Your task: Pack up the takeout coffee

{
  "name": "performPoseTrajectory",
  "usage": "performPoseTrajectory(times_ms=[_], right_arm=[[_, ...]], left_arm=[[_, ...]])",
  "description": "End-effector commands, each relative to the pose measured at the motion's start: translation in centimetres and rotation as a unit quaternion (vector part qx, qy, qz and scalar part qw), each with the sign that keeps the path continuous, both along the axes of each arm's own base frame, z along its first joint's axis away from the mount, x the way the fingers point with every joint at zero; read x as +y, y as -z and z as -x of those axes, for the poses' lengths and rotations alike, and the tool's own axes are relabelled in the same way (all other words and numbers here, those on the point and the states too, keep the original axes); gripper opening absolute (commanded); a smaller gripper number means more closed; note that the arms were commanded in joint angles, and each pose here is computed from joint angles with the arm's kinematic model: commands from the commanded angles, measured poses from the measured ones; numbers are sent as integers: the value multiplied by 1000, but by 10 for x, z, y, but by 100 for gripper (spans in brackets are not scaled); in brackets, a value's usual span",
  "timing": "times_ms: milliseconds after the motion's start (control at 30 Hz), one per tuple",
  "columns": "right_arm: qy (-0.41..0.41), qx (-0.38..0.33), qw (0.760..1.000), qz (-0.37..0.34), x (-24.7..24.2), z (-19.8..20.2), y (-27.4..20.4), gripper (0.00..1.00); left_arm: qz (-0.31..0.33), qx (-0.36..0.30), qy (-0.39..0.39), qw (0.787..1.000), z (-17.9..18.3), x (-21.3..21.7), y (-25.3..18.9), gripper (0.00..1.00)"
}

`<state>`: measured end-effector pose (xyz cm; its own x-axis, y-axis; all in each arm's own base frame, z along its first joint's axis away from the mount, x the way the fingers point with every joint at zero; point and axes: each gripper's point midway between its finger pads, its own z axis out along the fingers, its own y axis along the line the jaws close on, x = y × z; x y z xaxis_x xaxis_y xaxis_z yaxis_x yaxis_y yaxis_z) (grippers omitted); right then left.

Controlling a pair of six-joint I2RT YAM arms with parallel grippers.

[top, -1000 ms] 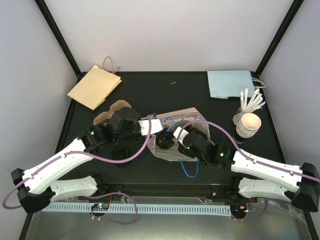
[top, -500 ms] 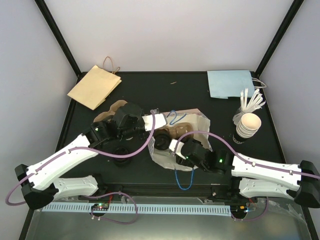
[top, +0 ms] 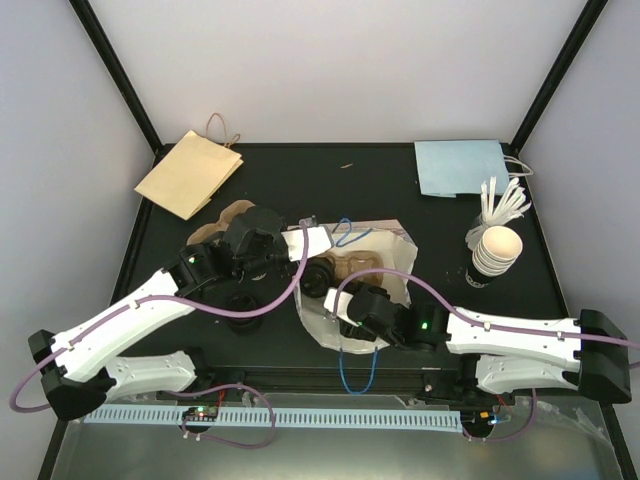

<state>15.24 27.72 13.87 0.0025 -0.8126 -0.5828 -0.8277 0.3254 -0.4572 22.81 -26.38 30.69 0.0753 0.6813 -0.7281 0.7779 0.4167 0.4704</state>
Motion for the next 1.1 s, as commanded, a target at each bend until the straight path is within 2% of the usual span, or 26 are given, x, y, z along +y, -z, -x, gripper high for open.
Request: performPoseTrajectory(times_ms=[0, 300, 667, 1067], right_arm=[[15, -19, 999, -30, 4, -5, -15, 66], [67, -53, 996, -8, -15, -19, -19, 67], [109, -92, 990, -9, -34, -32, -33, 67], [129, -94, 987, -35, -39, -38, -43, 67]], left_arm=[[29, -3, 35, 999, 16, -2, -6, 2], [26, 9, 55, 998, 27, 0, 2, 2], [26, 2, 43, 999, 23, 2, -2, 2], [27, 1, 42, 999, 23, 3, -4, 2]])
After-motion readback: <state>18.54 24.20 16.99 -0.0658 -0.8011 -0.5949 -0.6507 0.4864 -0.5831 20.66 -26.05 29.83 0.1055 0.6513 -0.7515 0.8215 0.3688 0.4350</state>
